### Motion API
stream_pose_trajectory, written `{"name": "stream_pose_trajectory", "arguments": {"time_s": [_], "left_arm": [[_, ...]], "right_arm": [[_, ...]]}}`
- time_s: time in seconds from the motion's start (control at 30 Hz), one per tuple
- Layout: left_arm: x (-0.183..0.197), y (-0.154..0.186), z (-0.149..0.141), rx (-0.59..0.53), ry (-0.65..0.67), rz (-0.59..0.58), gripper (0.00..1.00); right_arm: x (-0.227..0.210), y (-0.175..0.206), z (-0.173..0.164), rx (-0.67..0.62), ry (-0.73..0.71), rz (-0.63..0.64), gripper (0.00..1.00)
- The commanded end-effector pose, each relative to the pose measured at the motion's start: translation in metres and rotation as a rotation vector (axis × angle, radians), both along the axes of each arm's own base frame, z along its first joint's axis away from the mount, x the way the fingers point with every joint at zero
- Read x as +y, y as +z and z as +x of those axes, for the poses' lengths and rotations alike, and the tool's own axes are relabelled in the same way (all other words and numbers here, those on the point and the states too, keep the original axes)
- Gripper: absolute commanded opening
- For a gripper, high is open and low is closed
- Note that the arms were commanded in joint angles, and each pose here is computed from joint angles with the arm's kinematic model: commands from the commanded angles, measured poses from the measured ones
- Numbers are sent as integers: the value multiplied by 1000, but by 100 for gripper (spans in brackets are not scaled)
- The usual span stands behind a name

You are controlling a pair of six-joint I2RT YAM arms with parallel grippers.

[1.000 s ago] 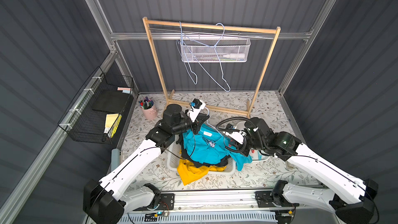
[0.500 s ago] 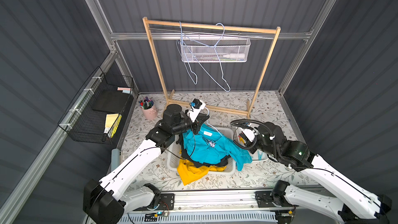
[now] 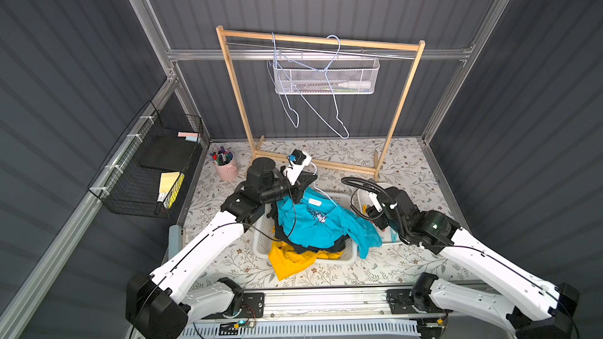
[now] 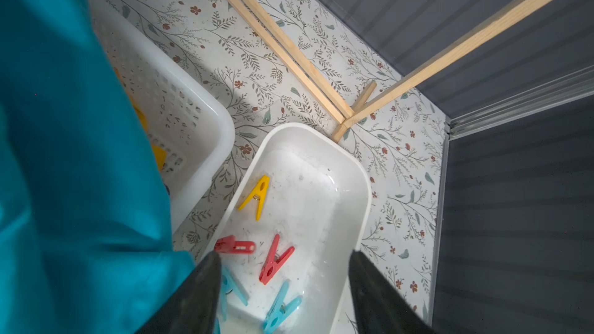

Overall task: Remove the clothespins securing t-shirts to the hanger
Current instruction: Place the clothespin in the storage box, then adjust the hanger.

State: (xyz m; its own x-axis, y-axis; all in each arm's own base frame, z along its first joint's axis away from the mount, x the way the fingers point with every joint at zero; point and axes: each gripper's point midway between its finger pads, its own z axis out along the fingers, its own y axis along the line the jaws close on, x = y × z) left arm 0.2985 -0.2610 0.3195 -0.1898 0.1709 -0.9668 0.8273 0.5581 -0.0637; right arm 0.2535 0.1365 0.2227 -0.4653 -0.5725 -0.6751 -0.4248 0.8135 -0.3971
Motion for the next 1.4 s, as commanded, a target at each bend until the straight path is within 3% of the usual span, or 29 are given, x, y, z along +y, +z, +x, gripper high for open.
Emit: {"name": "stream_pose_trajectory", "arguments": {"time_s": [0.0,0.33,0.83,1.37], "left_arm": [[2,3,-6,-29,-14,4,0],[1,2,-6,-29,-18,9,0],[0,0,-8,-38,-34,15,0],[-2,7,-16,-53,-68,-5,0]], "right_arm": [[-1,18,1,-42,-18,53,72],[66,67,-34,-46,353,418,70],[129,74,-35,105,522,578,60],[171,60,0,175,522,570,47]]}}
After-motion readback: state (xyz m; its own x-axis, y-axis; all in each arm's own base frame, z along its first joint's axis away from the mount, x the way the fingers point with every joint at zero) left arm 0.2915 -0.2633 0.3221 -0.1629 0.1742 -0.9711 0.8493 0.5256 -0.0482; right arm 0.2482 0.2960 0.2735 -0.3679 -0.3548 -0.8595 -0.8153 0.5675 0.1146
